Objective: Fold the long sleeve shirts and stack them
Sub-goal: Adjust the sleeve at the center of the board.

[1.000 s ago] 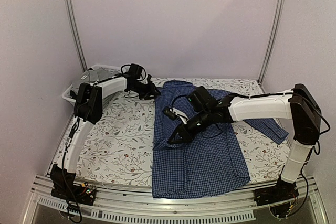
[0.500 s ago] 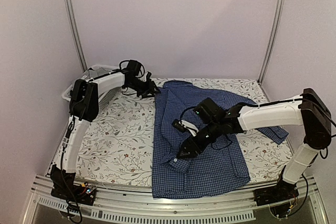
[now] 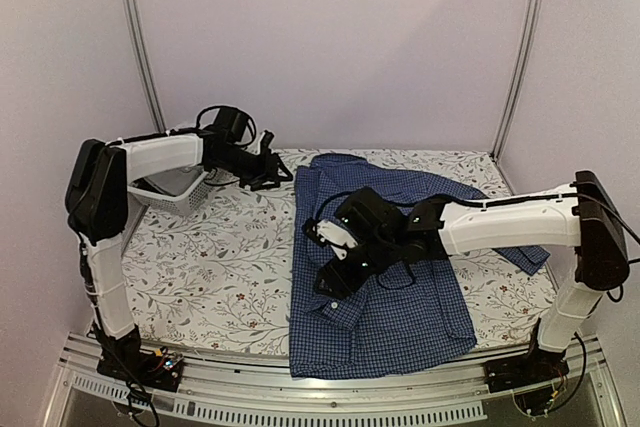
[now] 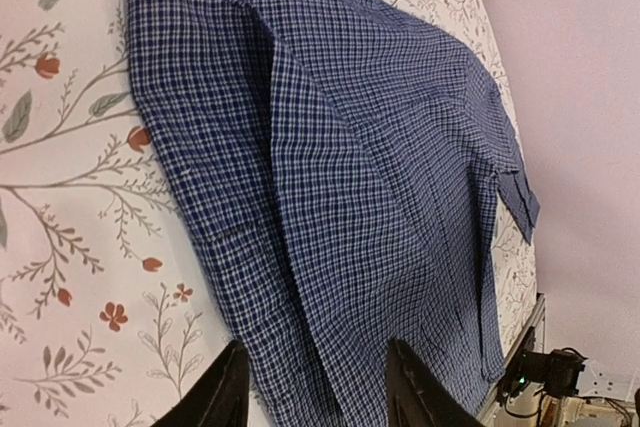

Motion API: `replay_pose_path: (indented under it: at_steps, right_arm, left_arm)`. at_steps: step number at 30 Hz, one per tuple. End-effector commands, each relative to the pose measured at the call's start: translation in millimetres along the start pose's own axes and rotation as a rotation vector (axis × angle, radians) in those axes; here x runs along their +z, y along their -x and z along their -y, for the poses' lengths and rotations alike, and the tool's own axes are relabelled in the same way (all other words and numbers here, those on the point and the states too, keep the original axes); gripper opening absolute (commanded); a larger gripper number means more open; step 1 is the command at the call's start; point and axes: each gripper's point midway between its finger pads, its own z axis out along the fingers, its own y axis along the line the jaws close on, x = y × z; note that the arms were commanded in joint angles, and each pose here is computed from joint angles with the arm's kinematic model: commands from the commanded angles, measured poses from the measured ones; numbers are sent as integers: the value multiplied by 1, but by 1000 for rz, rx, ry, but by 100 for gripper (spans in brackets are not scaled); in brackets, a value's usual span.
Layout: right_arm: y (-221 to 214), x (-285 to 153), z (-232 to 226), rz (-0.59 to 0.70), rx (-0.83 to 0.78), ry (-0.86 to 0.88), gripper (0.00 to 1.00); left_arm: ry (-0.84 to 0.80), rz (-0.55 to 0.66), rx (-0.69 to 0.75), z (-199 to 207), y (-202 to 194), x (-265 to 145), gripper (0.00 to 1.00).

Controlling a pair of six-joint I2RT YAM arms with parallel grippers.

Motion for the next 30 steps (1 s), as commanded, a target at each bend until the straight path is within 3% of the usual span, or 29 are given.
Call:
replay_pose_path:
  at_steps: [1,9,22,26,30]
  right_arm:
    - [-12,20,10,-50,-65,-143,57]
    - [-27,44,8,-96,-218,-246,57]
    - [-36,62,6,-123,-336,-340,56]
    - [-39,70,9,-139,-352,-358,46]
    - [-34,67,11,-121,-345,-379,27]
  left_arm:
    - [27,23,15,-6,-16,-17,47]
    - [33,24,-6,-14,-38,-36,47]
    - [18,3,-11,-18,-45,-30,47]
    - [13,-2,-11,-18,-44,-29,47]
    - [15,-3,-12,-20,-44,-30,47]
